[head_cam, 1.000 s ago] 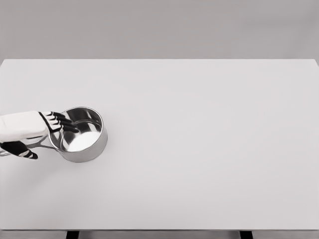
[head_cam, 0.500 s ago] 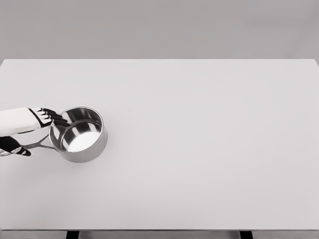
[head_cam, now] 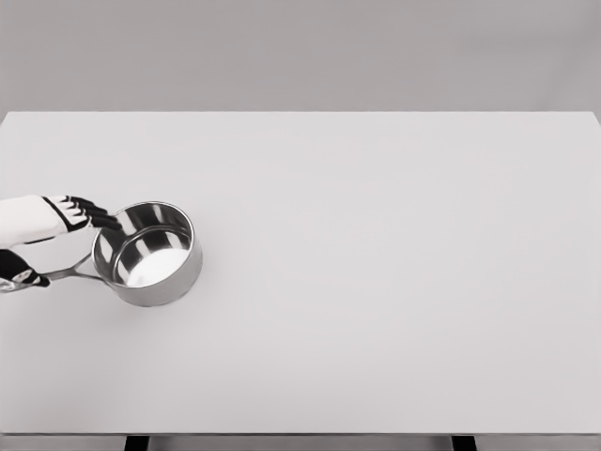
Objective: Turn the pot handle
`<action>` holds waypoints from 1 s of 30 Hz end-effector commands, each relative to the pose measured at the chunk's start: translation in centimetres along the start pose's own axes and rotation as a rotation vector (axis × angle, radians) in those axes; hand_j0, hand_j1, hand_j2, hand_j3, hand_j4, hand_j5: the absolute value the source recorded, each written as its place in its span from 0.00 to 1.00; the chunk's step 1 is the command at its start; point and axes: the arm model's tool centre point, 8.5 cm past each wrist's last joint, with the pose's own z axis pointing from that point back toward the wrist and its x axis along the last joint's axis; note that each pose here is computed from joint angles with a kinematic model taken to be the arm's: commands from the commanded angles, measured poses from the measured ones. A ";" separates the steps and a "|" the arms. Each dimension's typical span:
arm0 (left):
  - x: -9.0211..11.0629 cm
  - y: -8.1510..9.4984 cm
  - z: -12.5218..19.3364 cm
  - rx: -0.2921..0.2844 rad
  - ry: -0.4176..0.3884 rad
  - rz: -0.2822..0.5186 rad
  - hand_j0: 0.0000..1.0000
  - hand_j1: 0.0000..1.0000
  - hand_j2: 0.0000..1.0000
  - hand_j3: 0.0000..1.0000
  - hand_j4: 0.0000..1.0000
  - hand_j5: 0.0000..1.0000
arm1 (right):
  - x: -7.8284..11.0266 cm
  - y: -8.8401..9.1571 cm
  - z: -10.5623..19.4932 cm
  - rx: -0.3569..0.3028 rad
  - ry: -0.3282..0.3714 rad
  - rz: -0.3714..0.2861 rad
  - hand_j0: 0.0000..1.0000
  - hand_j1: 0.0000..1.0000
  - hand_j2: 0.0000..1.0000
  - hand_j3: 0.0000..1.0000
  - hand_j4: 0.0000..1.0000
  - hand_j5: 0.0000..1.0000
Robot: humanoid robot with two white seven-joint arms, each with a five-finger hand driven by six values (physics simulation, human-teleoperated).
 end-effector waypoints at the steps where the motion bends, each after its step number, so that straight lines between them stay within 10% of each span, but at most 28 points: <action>1: -0.3 0.2 0.2 0.007 0.011 0.001 1.00 1.00 1.00 1.00 1.00 1.00 | 0.0 0.0 0.0 0.000 0.000 0.000 1.00 1.00 1.00 1.00 1.00 1.00; 23: 1.6 2.8 1.5 0.044 -0.026 -0.026 1.00 1.00 1.00 1.00 1.00 1.00 | 0.0 0.0 0.0 0.000 0.000 0.000 1.00 1.00 1.00 1.00 1.00 1.00; 30: 3.2 1.2 0.9 0.002 -0.076 -0.008 1.00 1.00 1.00 1.00 1.00 1.00 | 0.0 0.0 0.0 0.000 0.000 0.000 1.00 1.00 1.00 1.00 1.00 1.00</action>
